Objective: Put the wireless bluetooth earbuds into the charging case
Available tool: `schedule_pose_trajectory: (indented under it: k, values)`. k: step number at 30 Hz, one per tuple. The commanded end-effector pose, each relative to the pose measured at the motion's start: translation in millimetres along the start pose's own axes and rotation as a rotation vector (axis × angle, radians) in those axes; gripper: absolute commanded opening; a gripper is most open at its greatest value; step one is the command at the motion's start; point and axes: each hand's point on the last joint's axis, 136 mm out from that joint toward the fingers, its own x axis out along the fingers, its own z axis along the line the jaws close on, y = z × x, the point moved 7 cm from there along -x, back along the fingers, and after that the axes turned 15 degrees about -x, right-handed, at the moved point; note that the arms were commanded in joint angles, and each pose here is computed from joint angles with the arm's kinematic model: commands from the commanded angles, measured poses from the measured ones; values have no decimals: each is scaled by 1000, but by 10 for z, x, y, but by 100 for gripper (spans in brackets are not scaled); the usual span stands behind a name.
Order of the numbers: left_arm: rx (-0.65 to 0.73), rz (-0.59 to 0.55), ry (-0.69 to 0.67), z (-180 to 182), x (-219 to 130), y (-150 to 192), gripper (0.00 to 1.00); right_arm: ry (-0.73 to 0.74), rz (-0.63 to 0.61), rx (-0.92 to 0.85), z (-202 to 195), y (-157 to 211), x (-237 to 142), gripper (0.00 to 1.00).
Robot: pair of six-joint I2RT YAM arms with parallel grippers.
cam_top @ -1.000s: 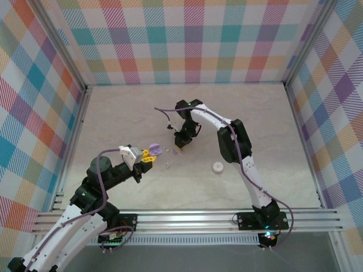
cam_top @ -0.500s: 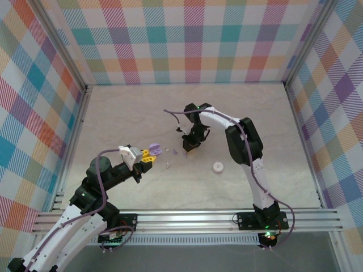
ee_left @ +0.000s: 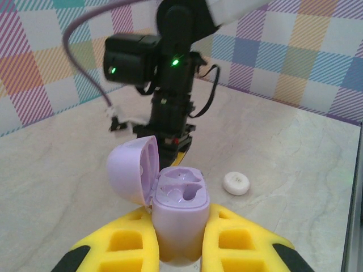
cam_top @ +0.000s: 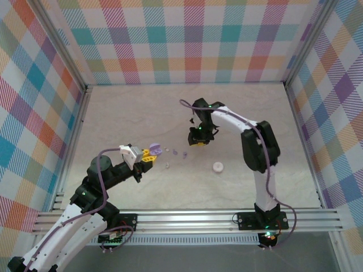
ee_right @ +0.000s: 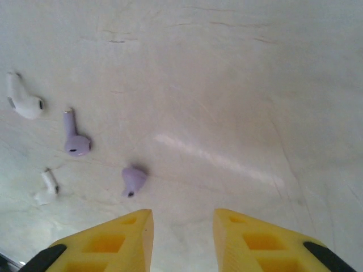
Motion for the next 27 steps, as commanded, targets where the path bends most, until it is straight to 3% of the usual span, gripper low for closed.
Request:
schedule_pose_trajectory:
  k: [1, 6, 9, 17, 27]
  values:
    - [10, -38, 31, -68, -28, -137, 0, 6, -129, 222, 168, 40, -94, 37]
    - [24, -25, 40, -71, 1, -141, 0, 16, -167, 303, 400, 136, 39, 36]
    - [31, -8, 47, -69, 26, -131, 0, 25, -127, 313, 455, 109, 201, 33]
    - [48, -6, 59, -86, 16, -137, 0, 109, -77, 321, 375, 92, 368, 28]
    - [53, -3, 55, -80, 10, -111, 0, 109, -17, 298, 384, 36, 489, 26]
